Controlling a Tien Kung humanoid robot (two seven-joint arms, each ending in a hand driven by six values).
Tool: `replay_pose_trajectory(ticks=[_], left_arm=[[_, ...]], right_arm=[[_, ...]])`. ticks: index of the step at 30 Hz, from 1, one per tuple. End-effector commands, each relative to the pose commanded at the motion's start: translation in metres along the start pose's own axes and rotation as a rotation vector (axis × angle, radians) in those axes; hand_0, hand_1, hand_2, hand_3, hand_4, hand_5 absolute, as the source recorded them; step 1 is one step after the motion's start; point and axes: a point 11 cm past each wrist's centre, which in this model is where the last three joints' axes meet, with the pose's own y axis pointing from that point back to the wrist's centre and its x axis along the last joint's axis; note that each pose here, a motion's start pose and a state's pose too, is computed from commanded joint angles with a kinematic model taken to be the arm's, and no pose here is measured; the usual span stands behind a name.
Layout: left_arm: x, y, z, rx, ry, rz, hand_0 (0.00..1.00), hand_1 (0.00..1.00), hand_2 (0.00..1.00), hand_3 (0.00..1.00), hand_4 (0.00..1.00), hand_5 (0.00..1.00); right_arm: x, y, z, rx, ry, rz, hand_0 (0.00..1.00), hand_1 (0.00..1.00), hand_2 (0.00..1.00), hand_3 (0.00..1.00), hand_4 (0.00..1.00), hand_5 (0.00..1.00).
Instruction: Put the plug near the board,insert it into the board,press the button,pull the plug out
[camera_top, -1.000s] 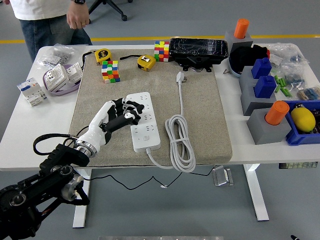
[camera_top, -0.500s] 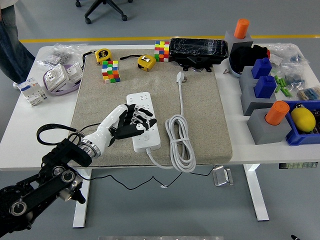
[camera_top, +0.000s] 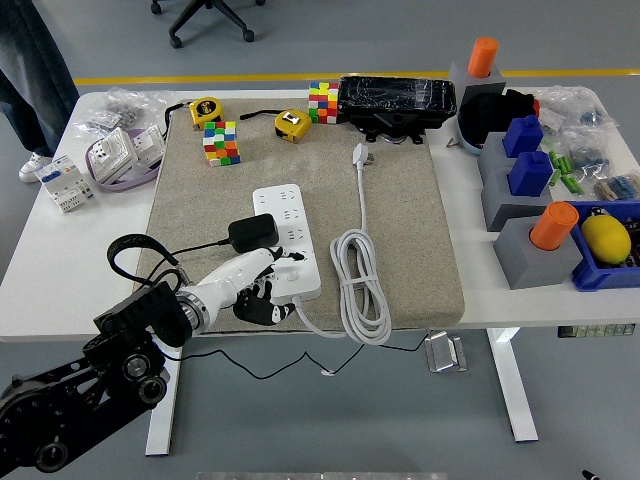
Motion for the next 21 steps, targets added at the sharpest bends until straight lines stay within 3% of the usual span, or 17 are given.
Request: replay_pose_trajectory(ticks=[13, 21], left_arm=[[-0.008, -0.001, -0.002, 0.013, 0.006, -0.048, 0.068, 0.052, 0.137, 0.854, 0.757, 0.002], [-0.009, -0.004, -0.014, 0.060, -0.027, -0.044, 0.072, 0.055, 0.140, 0.847, 0.767, 0.002]], right_arm=[[0.000, 0.000, -0.001, 0.002, 0.000, -0.001, 0.603, 0.641, 0.643, 0.553, 0.953, 0.491], [0.000, 0.000, -0.001, 0.002, 0.000, -0.001, 0.603, 0.641, 0.644, 0.553, 0.953, 0.490]])
